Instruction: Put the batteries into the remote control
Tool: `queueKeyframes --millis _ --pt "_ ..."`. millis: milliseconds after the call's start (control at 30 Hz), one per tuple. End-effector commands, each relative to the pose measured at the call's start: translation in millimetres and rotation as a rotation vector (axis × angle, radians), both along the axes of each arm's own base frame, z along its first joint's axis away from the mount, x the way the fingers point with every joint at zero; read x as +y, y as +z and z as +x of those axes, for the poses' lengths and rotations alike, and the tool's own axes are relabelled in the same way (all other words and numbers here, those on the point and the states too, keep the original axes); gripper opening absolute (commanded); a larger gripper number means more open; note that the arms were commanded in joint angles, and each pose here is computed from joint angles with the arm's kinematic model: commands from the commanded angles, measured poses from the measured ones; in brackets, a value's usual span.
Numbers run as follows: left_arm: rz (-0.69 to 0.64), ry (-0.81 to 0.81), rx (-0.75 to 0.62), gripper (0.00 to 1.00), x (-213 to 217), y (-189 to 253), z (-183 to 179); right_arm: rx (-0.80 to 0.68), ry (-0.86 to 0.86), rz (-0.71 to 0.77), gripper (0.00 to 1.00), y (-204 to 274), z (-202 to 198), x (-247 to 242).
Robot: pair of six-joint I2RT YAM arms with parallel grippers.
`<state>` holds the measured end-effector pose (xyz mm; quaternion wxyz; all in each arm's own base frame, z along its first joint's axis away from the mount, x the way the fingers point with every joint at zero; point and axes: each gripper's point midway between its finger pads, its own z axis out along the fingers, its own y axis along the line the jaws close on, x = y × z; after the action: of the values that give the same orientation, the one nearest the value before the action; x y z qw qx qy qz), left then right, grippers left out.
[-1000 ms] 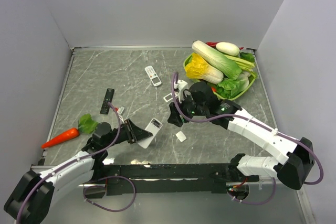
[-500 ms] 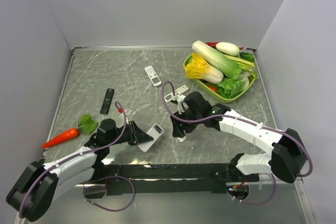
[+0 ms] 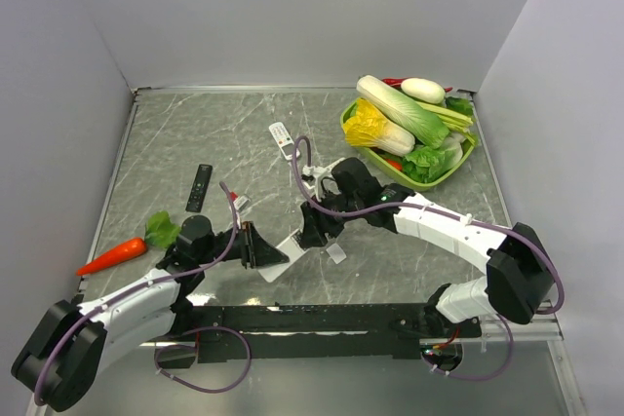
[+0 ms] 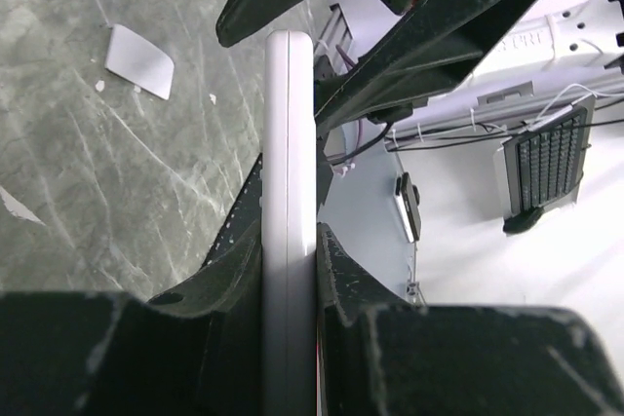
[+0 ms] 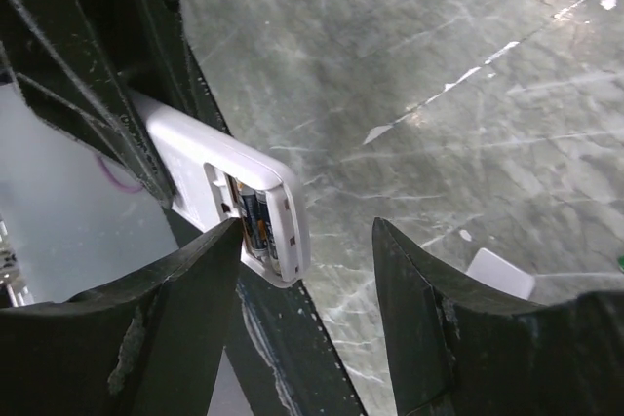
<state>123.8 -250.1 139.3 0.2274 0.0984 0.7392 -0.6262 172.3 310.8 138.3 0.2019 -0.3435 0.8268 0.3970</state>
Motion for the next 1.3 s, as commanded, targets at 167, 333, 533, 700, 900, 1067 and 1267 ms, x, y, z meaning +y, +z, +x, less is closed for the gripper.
queueKeyframes --millis 167,333,533,700,900,1067,1267 --pt "-0.077 -0.055 -0.141 0.02 -3.9 33.2 -2.7 0.031 0.097 0.166 0.28 22.9 -8.8 18.0" --pt "-0.037 0.011 -0.134 0.11 -2.4 27.2 8.4 0.050 0.064 0.163 0.05 16.8 -6.5 11.4" --pt "0.113 0.170 -0.106 0.60 8.7 6.0 34.2 0.085 -0.014 0.133 0.00 4.3 -0.1 3.8" --pt "0.278 0.347 -0.072 0.94 31.4 -4.8 56.6 0.129 -0.095 0.105 0.00 -9.9 5.8 2.9" --pt "0.428 0.568 -0.110 0.99 66.2 21.3 83.6 0.251 -0.251 0.056 0.00 -38.5 16.7 5.9" --pt "0.460 0.610 -0.152 0.99 78.2 37.8 84.4 0.378 -0.369 0.031 0.00 -63.9 19.3 11.9" --pt "0.467 0.636 -0.210 1.00 85.9 58.8 85.0 0.421 -0.422 -0.069 0.00 -86.6 11.5 14.4"
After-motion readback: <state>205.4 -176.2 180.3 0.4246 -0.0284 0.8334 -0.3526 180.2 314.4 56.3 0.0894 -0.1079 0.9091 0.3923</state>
